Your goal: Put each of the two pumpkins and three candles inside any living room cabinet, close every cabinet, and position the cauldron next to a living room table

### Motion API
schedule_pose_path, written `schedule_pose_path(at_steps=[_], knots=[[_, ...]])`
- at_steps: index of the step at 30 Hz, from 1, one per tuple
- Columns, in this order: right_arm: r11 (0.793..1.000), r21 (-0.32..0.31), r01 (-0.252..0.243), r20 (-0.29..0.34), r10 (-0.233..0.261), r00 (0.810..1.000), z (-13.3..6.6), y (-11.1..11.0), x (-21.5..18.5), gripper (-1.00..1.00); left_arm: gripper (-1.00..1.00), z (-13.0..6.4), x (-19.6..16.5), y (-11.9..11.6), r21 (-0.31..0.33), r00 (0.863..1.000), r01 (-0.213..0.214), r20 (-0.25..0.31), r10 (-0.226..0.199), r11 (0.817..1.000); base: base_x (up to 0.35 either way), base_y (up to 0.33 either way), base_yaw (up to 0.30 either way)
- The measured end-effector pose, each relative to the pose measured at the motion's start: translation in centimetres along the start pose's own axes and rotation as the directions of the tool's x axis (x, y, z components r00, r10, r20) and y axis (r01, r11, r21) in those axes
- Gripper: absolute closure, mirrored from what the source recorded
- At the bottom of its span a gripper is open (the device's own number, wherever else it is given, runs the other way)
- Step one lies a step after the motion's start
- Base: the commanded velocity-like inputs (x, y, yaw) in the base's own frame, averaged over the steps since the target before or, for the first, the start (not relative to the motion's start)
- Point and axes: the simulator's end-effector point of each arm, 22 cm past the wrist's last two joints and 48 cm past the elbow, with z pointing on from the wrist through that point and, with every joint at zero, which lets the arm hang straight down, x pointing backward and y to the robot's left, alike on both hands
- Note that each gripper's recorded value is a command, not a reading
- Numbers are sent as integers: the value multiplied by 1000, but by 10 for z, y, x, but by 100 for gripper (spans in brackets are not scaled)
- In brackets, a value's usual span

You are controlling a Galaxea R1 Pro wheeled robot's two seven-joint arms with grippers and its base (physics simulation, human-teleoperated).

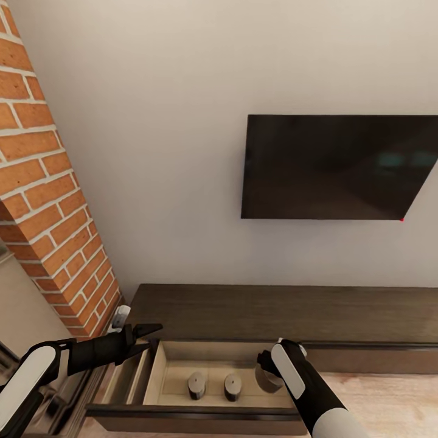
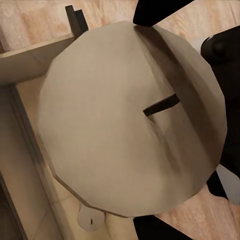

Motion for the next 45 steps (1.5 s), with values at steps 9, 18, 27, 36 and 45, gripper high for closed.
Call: schedule_pose_path(at_steps=[9, 18, 27, 36, 45], knots=[[1000, 17, -25, 13, 24, 1000, 6, -5, 1, 100, -100, 0, 0, 0, 0, 1000, 0, -1, 0, 1000, 58, 0, 0], [999, 19, -27, 13, 27, 1000, 7, -6, 1, 100, -100, 0, 0, 0, 0, 1000, 0, 0, 0, 1000, 60, 0, 0], [999, 24, -27, 7, 26, 1000, 8, -7, 4, 100, -100, 0, 0, 0, 1, 1000, 0, 0, 0, 1000, 68, 0, 0], [999, 22, -27, 7, 27, 1000, 8, -7, 4, 100, -100, 0, 0, 0, 0, 1000, 0, 0, 0, 1000, 57, 0, 0], [999, 24, -27, 7, 26, 1000, 9, -7, 4, 100, -100, -1, -2, 0, 2, 1000, 2, 6, -2, 1000, 10, 0, 0]])
